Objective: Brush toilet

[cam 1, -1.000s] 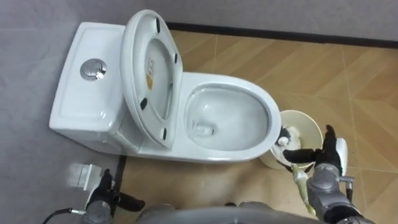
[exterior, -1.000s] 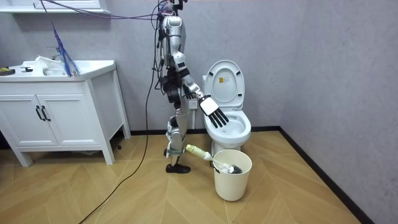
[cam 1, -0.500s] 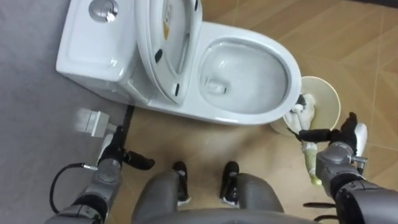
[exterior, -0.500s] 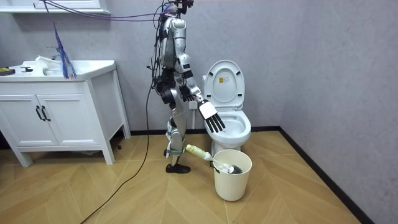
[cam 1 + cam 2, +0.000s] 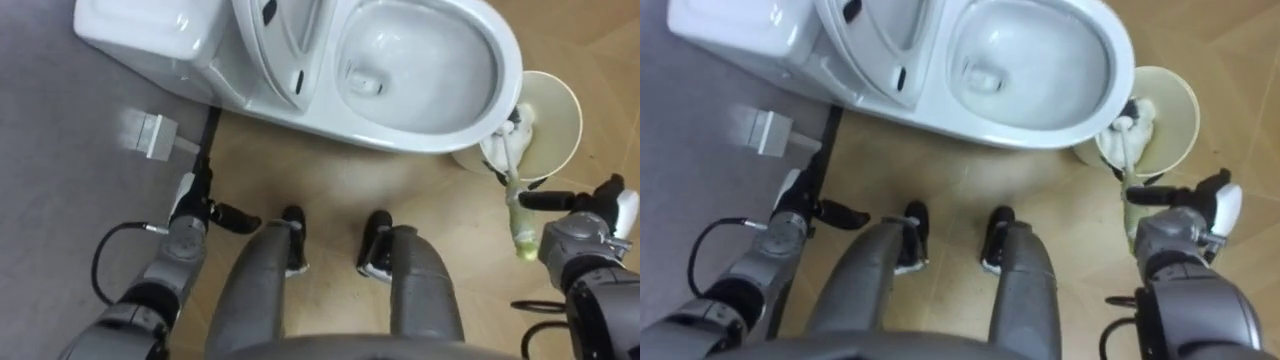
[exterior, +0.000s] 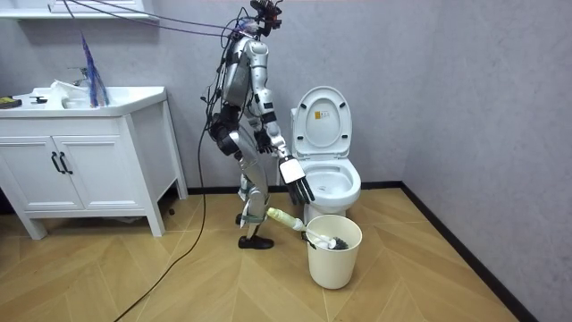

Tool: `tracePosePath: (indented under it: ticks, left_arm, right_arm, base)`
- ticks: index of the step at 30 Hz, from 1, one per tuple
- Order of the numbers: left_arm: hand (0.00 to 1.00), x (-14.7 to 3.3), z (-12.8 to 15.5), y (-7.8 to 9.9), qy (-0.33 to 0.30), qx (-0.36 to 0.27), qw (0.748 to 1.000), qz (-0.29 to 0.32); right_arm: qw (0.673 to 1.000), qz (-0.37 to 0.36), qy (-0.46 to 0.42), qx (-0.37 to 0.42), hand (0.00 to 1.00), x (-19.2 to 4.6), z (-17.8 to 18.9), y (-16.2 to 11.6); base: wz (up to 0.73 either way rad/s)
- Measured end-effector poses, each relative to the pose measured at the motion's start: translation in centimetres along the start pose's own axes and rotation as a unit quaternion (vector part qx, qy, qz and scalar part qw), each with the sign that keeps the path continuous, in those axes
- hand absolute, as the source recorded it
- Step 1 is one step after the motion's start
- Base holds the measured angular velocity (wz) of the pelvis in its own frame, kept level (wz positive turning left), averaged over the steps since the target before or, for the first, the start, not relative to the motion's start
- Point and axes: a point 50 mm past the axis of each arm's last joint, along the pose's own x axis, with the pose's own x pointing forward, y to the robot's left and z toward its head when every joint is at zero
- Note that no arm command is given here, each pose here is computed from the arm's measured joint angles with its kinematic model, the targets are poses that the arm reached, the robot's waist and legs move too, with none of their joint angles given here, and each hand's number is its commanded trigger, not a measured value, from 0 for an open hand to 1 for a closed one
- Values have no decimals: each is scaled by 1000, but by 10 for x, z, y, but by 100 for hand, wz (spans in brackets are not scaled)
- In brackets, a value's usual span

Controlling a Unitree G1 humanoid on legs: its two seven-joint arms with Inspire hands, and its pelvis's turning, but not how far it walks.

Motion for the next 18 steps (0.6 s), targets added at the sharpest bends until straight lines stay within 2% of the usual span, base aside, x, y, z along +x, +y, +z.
tracePosePath:
  ticks: [4,9,18]
  left_arm:
    - [0,3,22,2,-41,-7,999,4]
    - [0,6,34,4,-56,-28,998,6]
    - [0,4,56,-7,-99,-24,995,-18]
  right_arm:
    - [1000,0,0,-14,0,3,-1,-7]
    - [1000,13,-2,-11,0,3,2,-5]
    - [999,33,-20,24,0,4,28,2]
  base:
    - [-1]
    - [7]
    - [7]
